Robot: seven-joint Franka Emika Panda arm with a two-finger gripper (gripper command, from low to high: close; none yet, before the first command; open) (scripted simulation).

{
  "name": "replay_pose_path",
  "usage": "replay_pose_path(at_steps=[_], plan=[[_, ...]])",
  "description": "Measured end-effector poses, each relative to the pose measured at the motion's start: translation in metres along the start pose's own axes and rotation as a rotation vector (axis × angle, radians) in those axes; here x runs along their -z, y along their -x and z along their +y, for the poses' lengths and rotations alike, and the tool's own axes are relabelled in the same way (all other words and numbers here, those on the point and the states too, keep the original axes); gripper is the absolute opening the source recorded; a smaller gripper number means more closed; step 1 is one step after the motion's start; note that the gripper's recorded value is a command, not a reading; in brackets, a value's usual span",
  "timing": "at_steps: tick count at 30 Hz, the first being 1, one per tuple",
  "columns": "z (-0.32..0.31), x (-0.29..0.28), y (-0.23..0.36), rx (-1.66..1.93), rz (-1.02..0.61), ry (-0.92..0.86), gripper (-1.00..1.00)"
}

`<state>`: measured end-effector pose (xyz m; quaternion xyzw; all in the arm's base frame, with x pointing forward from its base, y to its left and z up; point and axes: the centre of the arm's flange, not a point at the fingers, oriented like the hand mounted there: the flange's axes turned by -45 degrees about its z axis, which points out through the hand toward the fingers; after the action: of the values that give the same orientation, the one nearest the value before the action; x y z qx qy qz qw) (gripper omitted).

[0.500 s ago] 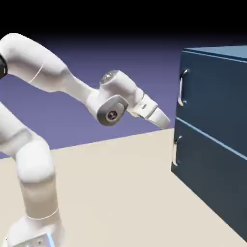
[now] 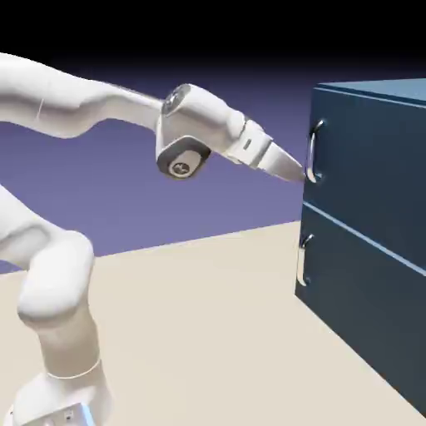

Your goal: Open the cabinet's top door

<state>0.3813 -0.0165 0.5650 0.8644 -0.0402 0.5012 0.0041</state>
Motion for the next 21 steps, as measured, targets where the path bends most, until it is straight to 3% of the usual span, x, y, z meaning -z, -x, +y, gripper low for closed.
replay_pose_path(at_steps=[21], plan=[[-0.055, 0.023, -0.032, -0.011, 0.284, -0.017, 0.00]])
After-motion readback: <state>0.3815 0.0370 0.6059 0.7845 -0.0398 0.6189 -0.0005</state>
